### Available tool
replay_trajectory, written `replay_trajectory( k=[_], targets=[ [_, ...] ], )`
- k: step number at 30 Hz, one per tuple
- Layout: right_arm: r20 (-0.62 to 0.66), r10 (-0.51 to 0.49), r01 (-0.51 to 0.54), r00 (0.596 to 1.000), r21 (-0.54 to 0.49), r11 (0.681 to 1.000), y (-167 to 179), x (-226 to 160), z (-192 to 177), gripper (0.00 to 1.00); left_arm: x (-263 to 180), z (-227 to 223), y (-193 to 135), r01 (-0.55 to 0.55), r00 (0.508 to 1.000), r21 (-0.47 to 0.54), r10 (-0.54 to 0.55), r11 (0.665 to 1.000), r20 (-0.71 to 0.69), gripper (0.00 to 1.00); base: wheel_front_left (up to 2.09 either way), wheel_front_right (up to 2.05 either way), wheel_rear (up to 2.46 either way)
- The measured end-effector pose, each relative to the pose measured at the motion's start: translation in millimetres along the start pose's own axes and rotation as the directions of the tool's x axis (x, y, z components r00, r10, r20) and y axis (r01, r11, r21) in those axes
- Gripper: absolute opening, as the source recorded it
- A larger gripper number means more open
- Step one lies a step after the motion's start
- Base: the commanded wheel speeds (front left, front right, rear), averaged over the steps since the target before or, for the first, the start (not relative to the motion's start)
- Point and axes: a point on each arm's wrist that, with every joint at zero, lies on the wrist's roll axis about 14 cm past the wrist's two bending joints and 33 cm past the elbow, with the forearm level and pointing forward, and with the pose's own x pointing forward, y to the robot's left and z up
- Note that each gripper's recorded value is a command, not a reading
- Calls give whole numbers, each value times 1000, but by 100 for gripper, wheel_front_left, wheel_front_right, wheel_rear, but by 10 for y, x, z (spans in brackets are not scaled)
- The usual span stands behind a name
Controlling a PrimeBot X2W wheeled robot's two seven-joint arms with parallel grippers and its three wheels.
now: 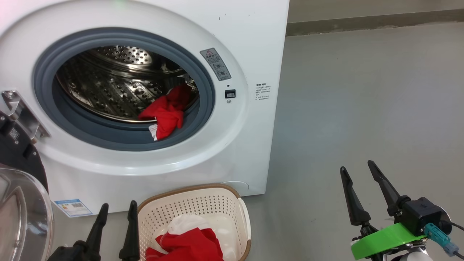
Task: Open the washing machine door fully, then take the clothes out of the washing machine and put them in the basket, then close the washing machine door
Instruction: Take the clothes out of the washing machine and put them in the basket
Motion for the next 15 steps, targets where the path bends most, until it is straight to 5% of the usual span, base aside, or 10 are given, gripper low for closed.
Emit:
replay_trajectory(
  k=[15],
  targets=[
    [-54,-8,8,999,3,1000,-28,40,-185,100,186,-4,80,-51,999,-7,51,999,6,100,0,0,0]
  ],
)
